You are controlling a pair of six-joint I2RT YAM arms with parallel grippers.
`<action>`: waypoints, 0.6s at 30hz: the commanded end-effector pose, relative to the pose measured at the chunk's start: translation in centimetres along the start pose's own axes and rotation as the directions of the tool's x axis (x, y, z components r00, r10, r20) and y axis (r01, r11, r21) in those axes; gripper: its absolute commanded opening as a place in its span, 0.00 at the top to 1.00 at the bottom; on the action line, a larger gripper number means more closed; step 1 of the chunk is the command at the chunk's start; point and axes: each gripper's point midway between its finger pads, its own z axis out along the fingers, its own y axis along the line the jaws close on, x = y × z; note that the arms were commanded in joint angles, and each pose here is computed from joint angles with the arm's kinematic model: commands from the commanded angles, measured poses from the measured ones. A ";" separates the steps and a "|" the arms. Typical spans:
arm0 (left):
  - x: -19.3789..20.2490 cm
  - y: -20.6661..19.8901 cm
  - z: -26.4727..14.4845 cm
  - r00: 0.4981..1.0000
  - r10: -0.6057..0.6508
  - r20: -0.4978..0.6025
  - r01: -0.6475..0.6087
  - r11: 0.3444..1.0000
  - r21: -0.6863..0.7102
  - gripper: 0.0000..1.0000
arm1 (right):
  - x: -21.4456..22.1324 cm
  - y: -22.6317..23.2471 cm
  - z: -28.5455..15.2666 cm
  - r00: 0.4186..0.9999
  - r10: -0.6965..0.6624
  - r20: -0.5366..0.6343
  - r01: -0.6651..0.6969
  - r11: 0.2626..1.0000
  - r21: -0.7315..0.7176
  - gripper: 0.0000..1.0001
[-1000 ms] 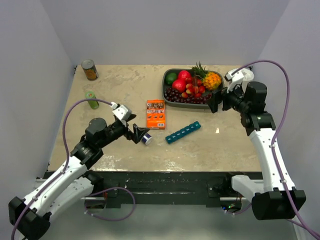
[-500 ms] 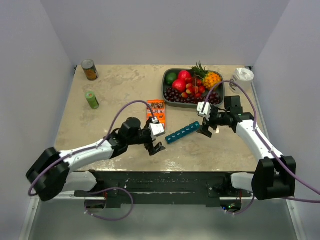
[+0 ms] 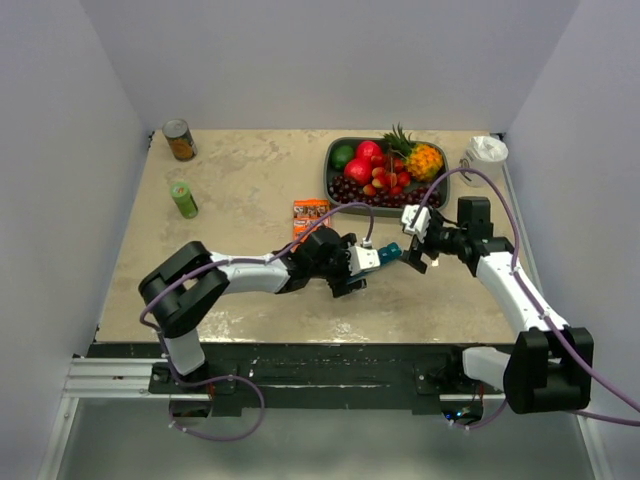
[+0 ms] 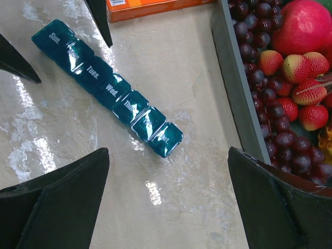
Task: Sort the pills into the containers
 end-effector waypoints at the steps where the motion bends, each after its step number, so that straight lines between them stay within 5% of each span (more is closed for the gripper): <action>1: -1.6 1.5 2.2 0.998 0.059 0.016 -0.058 0.997 -0.054 0.15 | -0.8 -0.8 -0.6 0.999 0.016 0.050 -0.017 1.000 0.023 0.01; 12: 0.8 0.3 3.5 0.992 0.088 -0.094 -0.095 0.993 -0.068 0.27 | 0.1 -1.1 -1.3 0.997 0.065 0.044 -0.066 0.998 0.017 0.03; 18: 1.8 -0.6 2.8 0.989 0.083 -0.126 -0.089 0.995 -0.044 0.62 | 1.8 0.5 -0.9 1.000 0.026 -0.006 -0.026 0.997 -0.077 0.04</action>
